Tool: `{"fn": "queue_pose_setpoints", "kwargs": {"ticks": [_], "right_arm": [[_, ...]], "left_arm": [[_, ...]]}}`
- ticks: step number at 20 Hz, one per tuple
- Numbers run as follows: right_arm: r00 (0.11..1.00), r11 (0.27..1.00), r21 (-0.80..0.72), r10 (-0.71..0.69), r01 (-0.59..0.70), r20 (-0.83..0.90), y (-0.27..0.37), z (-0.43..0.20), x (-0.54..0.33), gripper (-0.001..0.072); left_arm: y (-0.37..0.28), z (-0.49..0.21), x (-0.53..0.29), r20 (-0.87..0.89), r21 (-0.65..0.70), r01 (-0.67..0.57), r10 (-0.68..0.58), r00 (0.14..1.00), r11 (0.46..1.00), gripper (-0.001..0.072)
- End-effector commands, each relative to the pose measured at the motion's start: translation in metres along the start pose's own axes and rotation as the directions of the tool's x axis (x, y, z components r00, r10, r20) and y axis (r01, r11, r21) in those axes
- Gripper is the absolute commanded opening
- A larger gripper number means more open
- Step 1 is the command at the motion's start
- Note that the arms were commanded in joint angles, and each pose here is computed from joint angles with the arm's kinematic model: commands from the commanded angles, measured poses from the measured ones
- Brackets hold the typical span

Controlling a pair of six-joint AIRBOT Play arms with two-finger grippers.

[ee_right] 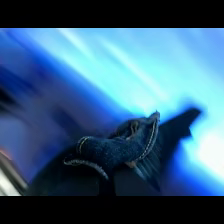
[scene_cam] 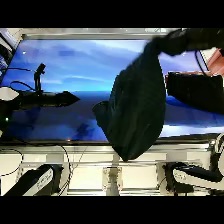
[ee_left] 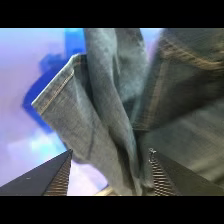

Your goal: Fold the clothes and pants, and hang the long-sleeved shirts on hangers.

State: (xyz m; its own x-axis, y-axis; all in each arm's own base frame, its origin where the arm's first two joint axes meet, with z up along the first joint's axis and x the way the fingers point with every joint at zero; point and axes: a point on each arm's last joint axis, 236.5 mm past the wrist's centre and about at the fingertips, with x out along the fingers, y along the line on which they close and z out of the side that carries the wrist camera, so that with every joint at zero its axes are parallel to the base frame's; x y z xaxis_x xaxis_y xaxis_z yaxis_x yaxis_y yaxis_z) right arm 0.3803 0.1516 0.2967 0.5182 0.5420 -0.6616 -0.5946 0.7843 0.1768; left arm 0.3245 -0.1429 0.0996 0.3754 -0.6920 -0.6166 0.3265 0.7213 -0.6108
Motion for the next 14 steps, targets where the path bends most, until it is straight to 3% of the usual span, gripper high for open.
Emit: {"fn": "queue_pose_setpoints", "kwargs": {"ticks": [1, 4, 10, 14], "right_arm": [[0.861, 0.896, 0.095, -0.382, 0.435, -0.337, -0.096, -0.079, -0.023, 0.0025], [0.852, 0.877, 0.138, -0.394, 0.461, -0.344, -0.108, -0.083, -0.023, 0.0025], [0.723, 0.792, 0.226, -0.348, 0.568, -0.596, -0.148, -0.180, -0.030, 0.0025], [0.657, 0.635, 0.293, -0.467, 0.715, -0.592, -0.217, -0.219, -0.070, 0.0025]], "left_arm": [[0.009, -0.015, -0.001, -0.061, 0.023, -0.034, 0.035, 0.998, 0.999, 0.0448], [0.013, -0.031, 0.005, -0.114, 0.027, -0.044, 0.047, 0.992, 0.999, 0.0345], [0.021, -0.074, 0.036, -0.208, 0.050, -0.067, 0.076, 0.975, 0.997, 0.0354], [0.025, -0.079, 0.067, -0.226, 0.066, -0.074, 0.087, 0.970, 0.995, 0.0370]]}}
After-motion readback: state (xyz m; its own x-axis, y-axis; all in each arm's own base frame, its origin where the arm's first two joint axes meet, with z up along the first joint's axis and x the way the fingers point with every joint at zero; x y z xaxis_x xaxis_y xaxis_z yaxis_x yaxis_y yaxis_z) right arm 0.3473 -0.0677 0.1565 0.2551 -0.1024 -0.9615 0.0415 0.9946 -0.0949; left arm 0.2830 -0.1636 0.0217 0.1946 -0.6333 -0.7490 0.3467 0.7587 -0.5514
